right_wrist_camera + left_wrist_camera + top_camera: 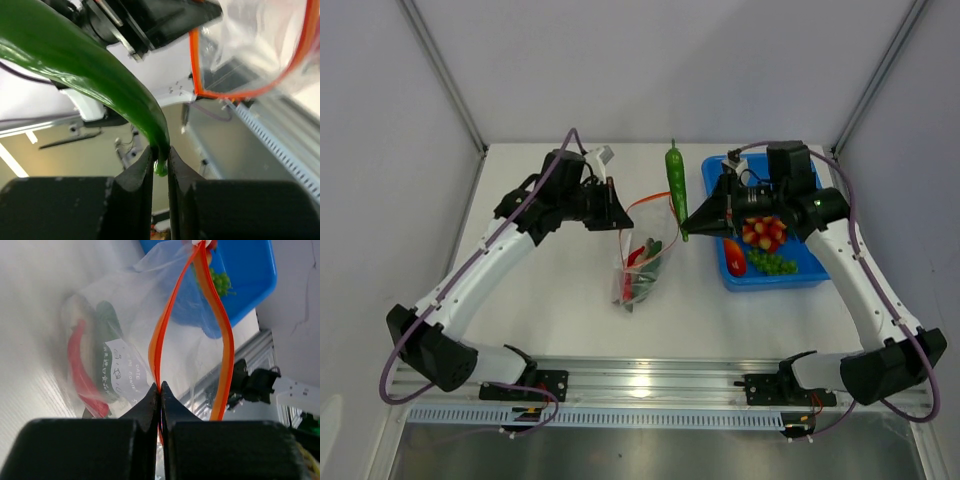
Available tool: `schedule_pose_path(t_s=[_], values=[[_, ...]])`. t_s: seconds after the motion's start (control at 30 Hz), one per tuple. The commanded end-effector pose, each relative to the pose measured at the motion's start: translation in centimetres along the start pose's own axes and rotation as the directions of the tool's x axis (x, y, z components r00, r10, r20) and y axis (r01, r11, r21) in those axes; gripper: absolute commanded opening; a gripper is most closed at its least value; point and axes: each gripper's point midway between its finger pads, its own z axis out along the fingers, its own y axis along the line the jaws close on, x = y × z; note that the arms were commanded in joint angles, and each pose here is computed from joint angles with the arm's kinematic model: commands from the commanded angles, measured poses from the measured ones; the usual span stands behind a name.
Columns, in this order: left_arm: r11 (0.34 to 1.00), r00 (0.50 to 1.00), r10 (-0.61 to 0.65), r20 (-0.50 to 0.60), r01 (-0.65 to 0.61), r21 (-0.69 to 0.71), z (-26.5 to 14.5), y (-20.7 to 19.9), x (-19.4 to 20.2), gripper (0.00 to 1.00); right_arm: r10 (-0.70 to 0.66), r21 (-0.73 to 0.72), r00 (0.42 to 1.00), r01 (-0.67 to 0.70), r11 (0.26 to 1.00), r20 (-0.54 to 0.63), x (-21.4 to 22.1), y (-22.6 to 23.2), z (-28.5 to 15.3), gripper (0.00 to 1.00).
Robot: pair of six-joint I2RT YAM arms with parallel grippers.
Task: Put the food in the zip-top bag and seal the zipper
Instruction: Place the fake vegetable in the zipper food storage bag.
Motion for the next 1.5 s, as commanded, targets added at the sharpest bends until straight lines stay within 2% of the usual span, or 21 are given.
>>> schedule_pose_path(t_s=[0.0,0.03,0.13,0.3,0.43,0.57,0.63,0.77,0.9,0.93,1.0,1.03,1.07,1.13,1.23,1.47], values=[[0.999,0.979,-0.038,0.198,0.044,-0.029,-3.9,-1.8,-4.1,0.01,0.094,-0.168,0.992,-0.108,0.980,-0.088,2.1,3.4,-1.3,0.00],[0.998,0.974,-0.042,0.224,0.051,-0.036,-4.8,-2.1,-4.6,0.01,0.135,-0.187,0.984,-0.155,0.970,-0.115,2.6,3.8,-1.6,0.00],[0.995,0.957,-0.025,0.289,0.051,-0.083,-6.6,-2.4,-6.1,0.01,0.108,-0.194,0.985,-0.134,0.972,-0.137,3.8,3.3,-2.4,0.00],[0.991,0.932,0.000,0.362,0.048,-0.122,-8.2,-2.8,-7.2,0.01,0.210,-0.138,0.959,-0.238,0.961,-0.191,5.9,2.1,-1.8,0.00],[0.996,0.948,-0.002,0.319,0.030,-0.083,-5.5,-2.9,-5.1,0.01,0.247,-0.164,0.950,-0.279,0.946,-0.191,6.0,3.0,-2.1,0.00],[0.999,0.965,-0.032,0.260,0.038,-0.016,-2.3,-3.0,-2.8,0.01,0.290,-0.125,0.935,-0.319,0.940,-0.203,6.4,2.0,-1.9,0.00],[1.000,0.971,-0.017,0.237,0.022,-0.018,-0.6,-2.7,-1.9,0.01,0.271,-0.095,0.938,-0.296,0.950,-0.219,6.7,0.6,-1.5,0.00],[1.000,0.983,0.013,0.186,-0.011,-0.011,1.7,-2.8,-0.6,0.01,0.397,-0.010,0.883,-0.413,0.911,-0.249,7.7,-1.5,-1.1,0.00],[0.999,0.983,0.027,0.180,-0.034,0.032,2.7,-3.4,-0.6,0.00,0.481,-0.017,0.829,-0.506,0.862,-0.284,7.8,-0.9,-1.8,0.00],[0.999,0.984,0.032,0.176,-0.039,0.035,3.0,-3.3,-0.5,0.01,0.550,0.021,0.780,-0.571,0.821,-0.300,8.4,-1.4,-2.2,0.00],[0.996,0.982,0.041,0.186,-0.055,0.071,3.2,-4.0,-0.8,0.00,0.594,0.043,0.753,-0.609,0.792,-0.282,8.5,-2.5,-2.8,0.00],[0.995,0.983,0.044,0.179,-0.059,0.078,3.6,-4.0,-0.4,0.01,0.654,0.084,0.701,-0.662,0.745,-0.283,9.1,-3.0,-3.1,0.00],[0.994,0.981,0.048,0.186,-0.066,0.092,3.8,-4.3,-0.6,0.01,0.653,0.085,0.700,-0.661,0.746,-0.288,9.3,-3.1,-3.3,0.00],[0.991,0.983,0.053,0.178,-0.073,0.109,4.3,-4.5,-0.1,0.01,0.701,0.119,0.652,-0.702,0.702,-0.289,9.5,-3.3,-3.4,0.00],[0.989,0.983,0.047,0.176,-0.070,0.130,4.9,-4.7,0.3,0.01,0.743,0.154,0.609,-0.735,0.660,-0.279,9.1,-3.4,-3.1,0.00],[0.984,0.986,0.033,0.166,-0.061,0.169,5.7,-4.9,1.0,0.01,0.796,0.217,0.575,-0.766,0.605,-0.188,6.2,-3.9,-2.1,0.00]])
